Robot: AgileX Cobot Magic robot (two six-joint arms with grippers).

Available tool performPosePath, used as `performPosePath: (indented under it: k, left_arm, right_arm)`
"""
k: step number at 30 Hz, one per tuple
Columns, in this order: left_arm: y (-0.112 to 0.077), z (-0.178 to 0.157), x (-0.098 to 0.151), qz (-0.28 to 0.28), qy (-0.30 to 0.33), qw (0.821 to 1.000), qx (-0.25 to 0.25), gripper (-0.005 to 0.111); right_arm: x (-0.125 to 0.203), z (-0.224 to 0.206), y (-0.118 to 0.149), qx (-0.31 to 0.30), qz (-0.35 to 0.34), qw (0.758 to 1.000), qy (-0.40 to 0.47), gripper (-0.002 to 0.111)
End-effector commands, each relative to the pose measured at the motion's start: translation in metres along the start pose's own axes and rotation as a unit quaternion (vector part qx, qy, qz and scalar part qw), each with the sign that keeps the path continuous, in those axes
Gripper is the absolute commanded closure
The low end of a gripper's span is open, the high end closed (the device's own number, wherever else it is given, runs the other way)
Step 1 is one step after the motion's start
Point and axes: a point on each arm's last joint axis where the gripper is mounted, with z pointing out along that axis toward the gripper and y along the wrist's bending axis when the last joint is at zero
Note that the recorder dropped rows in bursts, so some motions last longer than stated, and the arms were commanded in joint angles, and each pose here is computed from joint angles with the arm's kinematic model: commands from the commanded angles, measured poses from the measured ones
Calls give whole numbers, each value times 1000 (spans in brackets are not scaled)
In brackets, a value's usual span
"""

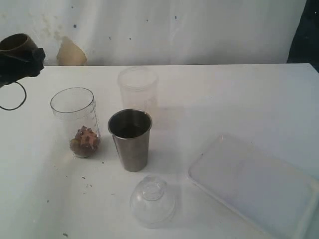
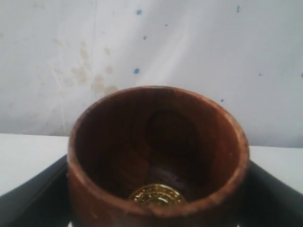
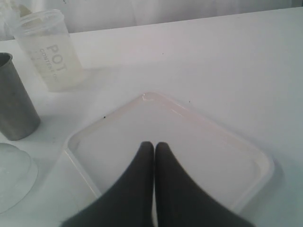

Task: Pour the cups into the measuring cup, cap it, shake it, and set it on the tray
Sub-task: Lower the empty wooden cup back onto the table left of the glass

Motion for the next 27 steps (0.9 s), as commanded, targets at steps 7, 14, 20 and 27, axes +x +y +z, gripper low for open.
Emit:
performPosePath:
  k: [7, 14, 20, 27]
  left_arm:
    - [22, 18, 65, 50, 90, 995, -13, 107]
    - [25, 23, 103, 36, 134, 990, 3, 76]
    - [20, 22, 104, 44, 142, 988, 31, 34]
    - [21, 21, 107, 47, 162, 985, 26, 18]
  right_arm:
    - [-1, 0, 0, -2, 0, 1000, -9, 108]
    - [-1, 0, 0, -2, 0, 1000, -9, 108]
    - [-1, 0, 0, -2, 0, 1000, -9, 108]
    - [-1, 0, 0, -3, 7, 1000, -9, 108]
